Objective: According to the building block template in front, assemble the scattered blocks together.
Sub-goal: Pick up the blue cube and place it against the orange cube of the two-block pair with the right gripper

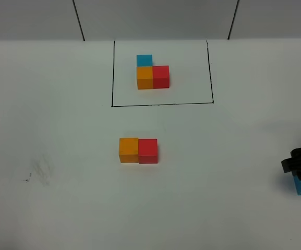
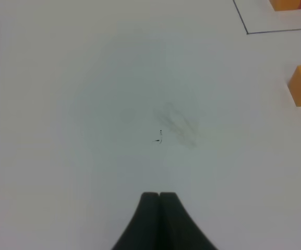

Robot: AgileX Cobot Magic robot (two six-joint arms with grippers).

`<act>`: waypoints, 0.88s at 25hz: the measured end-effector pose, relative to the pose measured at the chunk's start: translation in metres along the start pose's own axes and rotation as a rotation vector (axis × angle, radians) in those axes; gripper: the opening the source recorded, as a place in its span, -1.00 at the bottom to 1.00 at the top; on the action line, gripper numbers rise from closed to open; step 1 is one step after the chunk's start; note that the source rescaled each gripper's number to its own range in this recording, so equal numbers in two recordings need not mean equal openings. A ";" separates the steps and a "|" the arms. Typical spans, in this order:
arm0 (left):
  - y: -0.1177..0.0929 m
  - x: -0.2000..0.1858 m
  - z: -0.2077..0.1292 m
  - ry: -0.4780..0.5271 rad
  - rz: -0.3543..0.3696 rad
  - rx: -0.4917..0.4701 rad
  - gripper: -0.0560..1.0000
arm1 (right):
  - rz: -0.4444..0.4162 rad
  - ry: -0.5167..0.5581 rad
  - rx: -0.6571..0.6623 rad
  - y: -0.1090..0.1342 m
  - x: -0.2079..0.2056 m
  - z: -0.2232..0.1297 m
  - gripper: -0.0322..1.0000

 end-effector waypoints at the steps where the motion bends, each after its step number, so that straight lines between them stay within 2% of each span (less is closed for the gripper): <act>1: 0.000 0.000 0.000 0.000 0.000 0.000 -0.89 | -0.001 -0.004 0.004 -0.001 0.001 -0.001 0.36; 11: 0.000 0.000 0.000 0.000 0.000 0.001 -0.89 | 0.004 0.013 0.013 -0.003 0.026 -0.011 0.36; 16: 0.000 0.000 0.000 0.000 0.000 0.001 -0.89 | 0.003 0.077 0.009 -0.002 0.047 -0.015 0.36; 22: 0.000 0.000 0.000 0.000 0.000 0.001 -0.89 | 0.014 0.055 0.011 0.000 0.061 -0.012 0.28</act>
Point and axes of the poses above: a point on each arm's last joint axis where the gripper is mounted, x pointing out along that axis toward the gripper, y along the wrist's bending axis when the last joint is at zero, z = x × y, the point moved 2 cm from there along x, pointing out along that axis toward the gripper, and after that the axes turned 6 degrees about x, right-handed, at the moved point
